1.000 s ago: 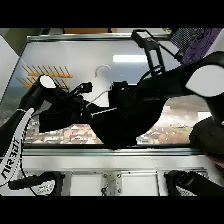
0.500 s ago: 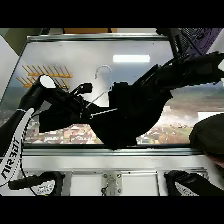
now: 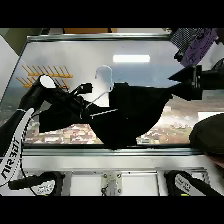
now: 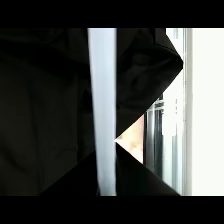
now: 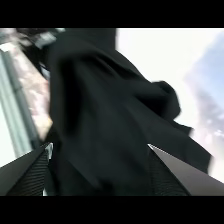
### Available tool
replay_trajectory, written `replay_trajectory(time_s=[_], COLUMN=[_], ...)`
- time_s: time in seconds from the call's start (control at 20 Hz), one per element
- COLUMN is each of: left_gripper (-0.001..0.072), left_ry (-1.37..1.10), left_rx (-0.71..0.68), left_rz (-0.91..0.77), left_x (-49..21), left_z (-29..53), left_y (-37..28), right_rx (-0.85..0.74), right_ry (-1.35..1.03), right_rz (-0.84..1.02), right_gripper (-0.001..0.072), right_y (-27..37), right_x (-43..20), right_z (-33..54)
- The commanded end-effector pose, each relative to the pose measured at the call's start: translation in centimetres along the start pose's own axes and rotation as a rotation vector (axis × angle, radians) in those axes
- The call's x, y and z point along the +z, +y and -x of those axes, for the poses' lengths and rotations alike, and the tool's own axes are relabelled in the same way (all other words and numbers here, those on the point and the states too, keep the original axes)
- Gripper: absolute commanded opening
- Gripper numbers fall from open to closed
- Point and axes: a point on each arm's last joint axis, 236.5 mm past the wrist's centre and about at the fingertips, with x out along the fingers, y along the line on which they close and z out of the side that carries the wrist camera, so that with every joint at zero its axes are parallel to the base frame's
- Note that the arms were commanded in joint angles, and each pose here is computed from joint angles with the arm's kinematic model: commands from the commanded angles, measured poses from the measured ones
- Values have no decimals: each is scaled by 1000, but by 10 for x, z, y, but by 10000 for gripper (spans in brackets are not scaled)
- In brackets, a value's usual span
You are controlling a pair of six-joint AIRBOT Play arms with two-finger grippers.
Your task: Fold the clothes and pants, and hang the long-sleeved shirts on hangers.
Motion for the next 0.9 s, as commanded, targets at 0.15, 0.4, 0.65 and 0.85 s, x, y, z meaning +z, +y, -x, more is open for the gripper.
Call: replay_trajectory(time_s=[0.15, 0.4, 0.65, 0.85], left_gripper=[14, 14, 15, 14], left_ry=[1, 2, 2, 2], left_rx=[-6, -7, -8, -7], left_rz=[0, 0, 0, 0], left_x=[-1, -1, -1, -1], left_z=[0, 0, 0, 0], left_y=[-1, -1, -2, -1], right_rx=[50, 213, 341, 382], right_ry=[-94, -136, -129, -126], right_rz=[34, 38, 21, 30], right_gripper=[658, 658, 658, 658], right_y=[-39, -38, -25, -17], right_x=[-54, -63, -67, -65], right_z=[10, -25, -64, -80])
